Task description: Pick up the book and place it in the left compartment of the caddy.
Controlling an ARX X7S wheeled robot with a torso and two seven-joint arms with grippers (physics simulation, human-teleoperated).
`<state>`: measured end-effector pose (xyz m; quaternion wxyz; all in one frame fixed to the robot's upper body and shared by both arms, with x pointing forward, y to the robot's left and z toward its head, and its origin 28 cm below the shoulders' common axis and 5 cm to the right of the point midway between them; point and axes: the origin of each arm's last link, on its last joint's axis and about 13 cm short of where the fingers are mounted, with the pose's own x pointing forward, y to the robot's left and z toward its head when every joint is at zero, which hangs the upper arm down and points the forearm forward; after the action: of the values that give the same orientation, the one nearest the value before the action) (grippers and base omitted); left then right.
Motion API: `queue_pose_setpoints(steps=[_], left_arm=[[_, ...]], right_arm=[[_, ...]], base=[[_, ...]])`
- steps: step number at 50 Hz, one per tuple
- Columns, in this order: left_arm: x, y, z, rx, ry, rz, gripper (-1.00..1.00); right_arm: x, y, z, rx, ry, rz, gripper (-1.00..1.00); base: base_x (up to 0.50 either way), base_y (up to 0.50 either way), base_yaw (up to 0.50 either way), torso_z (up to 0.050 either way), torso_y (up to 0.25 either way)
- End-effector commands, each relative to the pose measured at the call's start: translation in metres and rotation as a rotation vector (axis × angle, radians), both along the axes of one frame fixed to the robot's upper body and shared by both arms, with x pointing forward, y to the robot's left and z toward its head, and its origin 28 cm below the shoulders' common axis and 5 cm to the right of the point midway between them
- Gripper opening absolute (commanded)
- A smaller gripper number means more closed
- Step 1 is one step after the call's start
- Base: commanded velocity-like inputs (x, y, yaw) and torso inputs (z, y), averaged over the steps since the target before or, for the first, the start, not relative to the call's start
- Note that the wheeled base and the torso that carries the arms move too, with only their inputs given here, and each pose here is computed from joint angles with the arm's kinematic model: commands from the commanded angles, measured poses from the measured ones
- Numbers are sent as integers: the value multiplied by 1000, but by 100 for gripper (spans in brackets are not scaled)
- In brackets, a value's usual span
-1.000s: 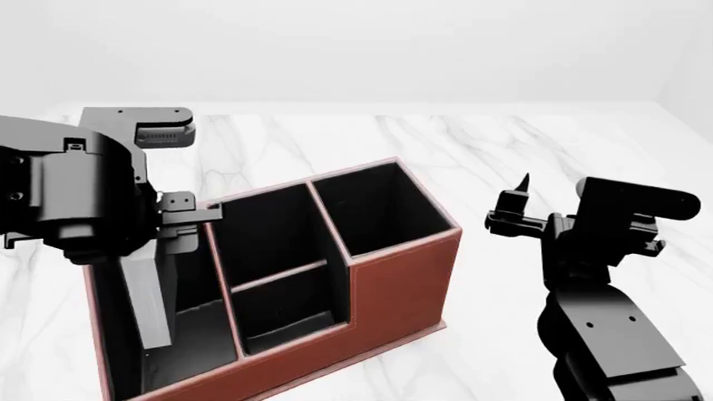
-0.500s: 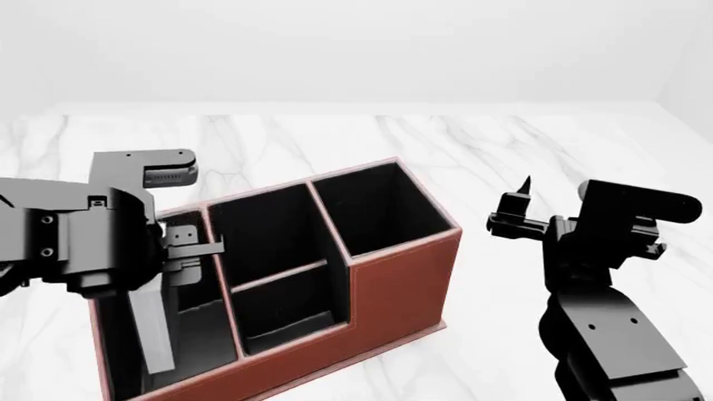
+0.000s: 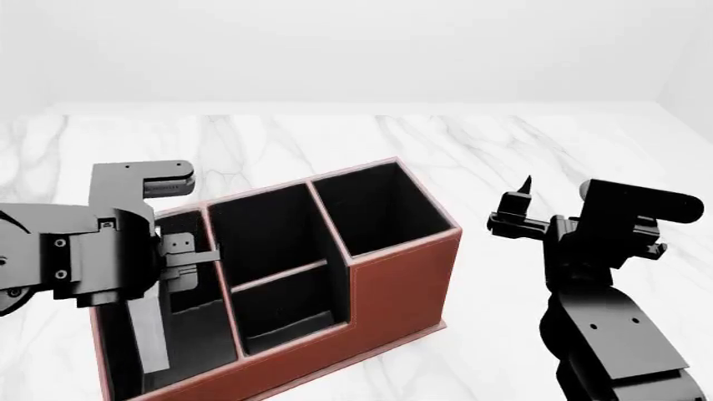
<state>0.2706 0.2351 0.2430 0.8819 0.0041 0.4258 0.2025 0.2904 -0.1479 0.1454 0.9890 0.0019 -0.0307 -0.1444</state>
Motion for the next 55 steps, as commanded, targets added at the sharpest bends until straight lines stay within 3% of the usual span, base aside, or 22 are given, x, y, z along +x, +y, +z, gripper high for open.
queue_pose_setpoints(steps=[1, 24, 49, 50, 55], left_arm=[[3, 0, -2, 10, -34, 12, -100], [14, 1, -27, -7, -61, 11, -100], [14, 2, -31, -20, -50, -9, -100], [13, 2, -31, -27, -36, -17, 100], [14, 2, -31, -20, -41, -14, 100]], right_arm=[[0, 0, -1, 1, 1, 0, 100], [0, -1, -2, 3, 2, -1, 100], [0, 0, -1, 3, -1, 2, 100], [0, 0, -1, 3, -1, 3, 100], [0, 0, -2, 3, 1, 2, 100]], base=[[0, 0, 0, 0, 0], [0, 0, 0, 0, 1], [0, 0, 0, 0, 1], [0, 0, 0, 0, 0], [0, 0, 0, 0, 0]])
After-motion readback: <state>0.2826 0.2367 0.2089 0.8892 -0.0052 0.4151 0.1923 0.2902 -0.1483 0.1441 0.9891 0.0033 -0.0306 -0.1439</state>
